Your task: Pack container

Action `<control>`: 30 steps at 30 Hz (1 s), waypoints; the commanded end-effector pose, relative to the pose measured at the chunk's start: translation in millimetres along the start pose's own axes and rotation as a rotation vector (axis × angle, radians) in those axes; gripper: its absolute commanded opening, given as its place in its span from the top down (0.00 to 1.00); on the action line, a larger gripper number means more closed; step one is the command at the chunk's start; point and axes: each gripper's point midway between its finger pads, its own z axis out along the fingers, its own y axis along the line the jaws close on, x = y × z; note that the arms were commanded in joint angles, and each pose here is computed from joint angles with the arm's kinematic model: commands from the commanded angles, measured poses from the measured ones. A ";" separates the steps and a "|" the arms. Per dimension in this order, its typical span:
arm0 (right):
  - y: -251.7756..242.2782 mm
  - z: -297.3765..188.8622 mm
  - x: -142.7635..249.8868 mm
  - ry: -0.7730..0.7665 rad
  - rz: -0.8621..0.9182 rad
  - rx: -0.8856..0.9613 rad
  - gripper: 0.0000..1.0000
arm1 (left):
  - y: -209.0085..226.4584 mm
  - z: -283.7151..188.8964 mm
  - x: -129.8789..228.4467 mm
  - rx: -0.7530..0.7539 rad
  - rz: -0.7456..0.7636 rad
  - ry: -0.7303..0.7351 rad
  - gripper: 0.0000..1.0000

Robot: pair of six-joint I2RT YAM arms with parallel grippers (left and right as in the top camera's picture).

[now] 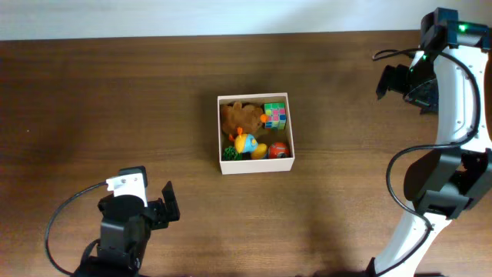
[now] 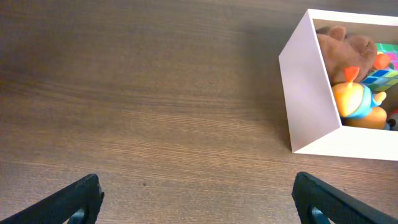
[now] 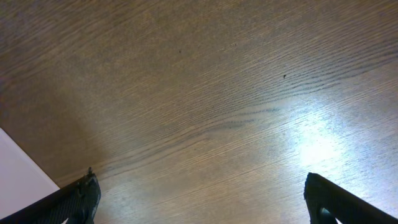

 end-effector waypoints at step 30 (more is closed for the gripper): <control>-0.6 -6.7 -2.8 -0.021 0.005 -0.007 0.01 | 15.6 1.2 -27.0 -0.002 -0.024 -0.398 0.01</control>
